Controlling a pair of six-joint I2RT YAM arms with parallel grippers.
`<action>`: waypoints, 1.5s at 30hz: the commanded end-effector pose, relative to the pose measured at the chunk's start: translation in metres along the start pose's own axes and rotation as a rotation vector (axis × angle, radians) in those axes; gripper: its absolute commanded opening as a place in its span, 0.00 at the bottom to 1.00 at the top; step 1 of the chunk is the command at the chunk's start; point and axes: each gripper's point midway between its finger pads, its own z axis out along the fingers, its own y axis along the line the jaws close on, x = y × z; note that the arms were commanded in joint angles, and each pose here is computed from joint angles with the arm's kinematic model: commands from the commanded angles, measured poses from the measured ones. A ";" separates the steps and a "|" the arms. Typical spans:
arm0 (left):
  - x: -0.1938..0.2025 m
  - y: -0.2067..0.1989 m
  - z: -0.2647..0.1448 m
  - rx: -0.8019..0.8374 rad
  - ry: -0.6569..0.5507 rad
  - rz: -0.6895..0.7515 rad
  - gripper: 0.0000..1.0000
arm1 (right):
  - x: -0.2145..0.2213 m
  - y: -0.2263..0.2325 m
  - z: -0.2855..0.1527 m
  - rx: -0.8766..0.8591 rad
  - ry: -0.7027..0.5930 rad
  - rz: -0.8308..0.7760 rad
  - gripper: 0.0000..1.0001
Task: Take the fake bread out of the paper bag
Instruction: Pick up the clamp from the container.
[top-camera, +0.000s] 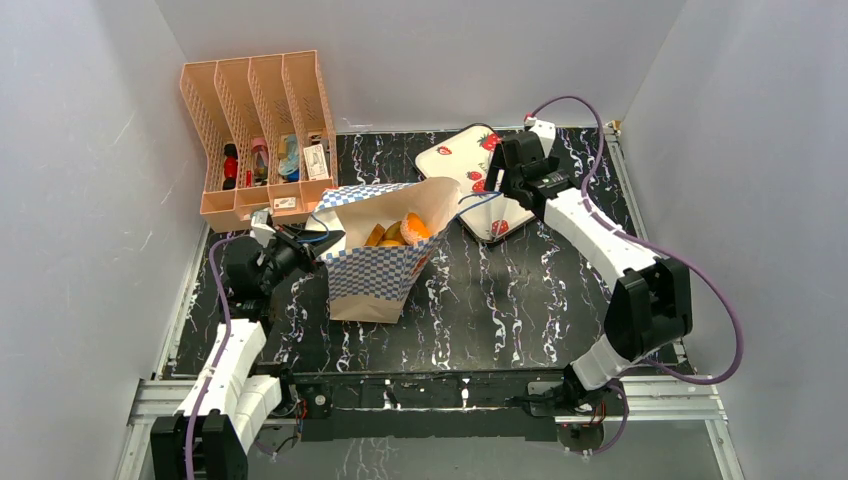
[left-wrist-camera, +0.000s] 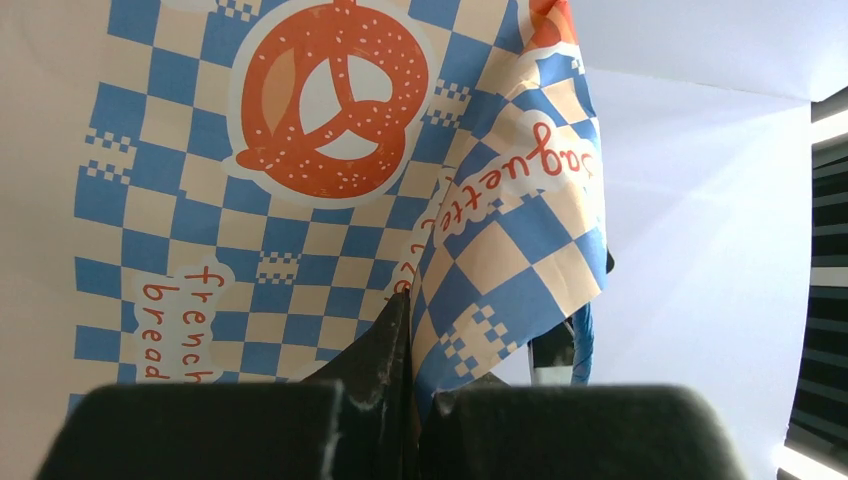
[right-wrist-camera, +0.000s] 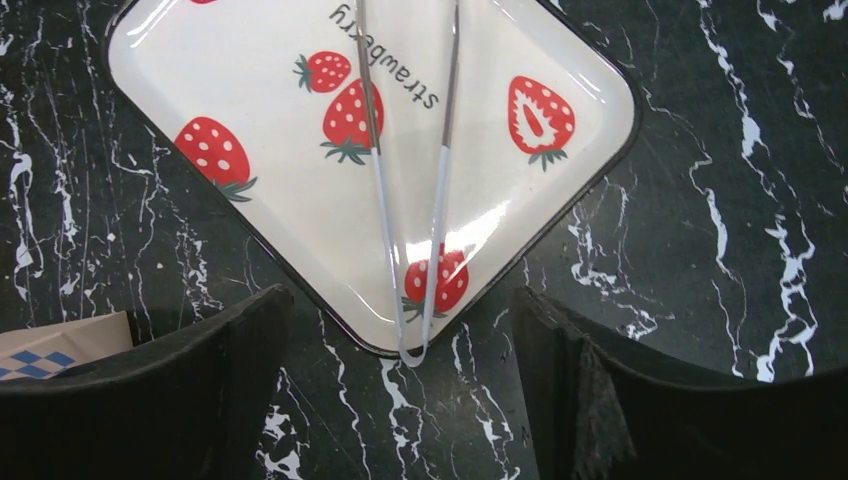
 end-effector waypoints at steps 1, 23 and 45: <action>0.006 -0.031 -0.007 0.075 0.033 0.073 0.00 | -0.027 -0.011 -0.020 0.022 -0.131 0.047 0.81; -0.002 -0.033 -0.013 -0.052 0.046 0.155 0.00 | -0.008 -0.013 -0.001 0.018 -0.113 0.027 0.81; -0.007 -0.024 -0.013 -0.044 0.030 0.117 0.00 | 0.014 -0.025 0.010 0.067 -0.081 -0.005 0.95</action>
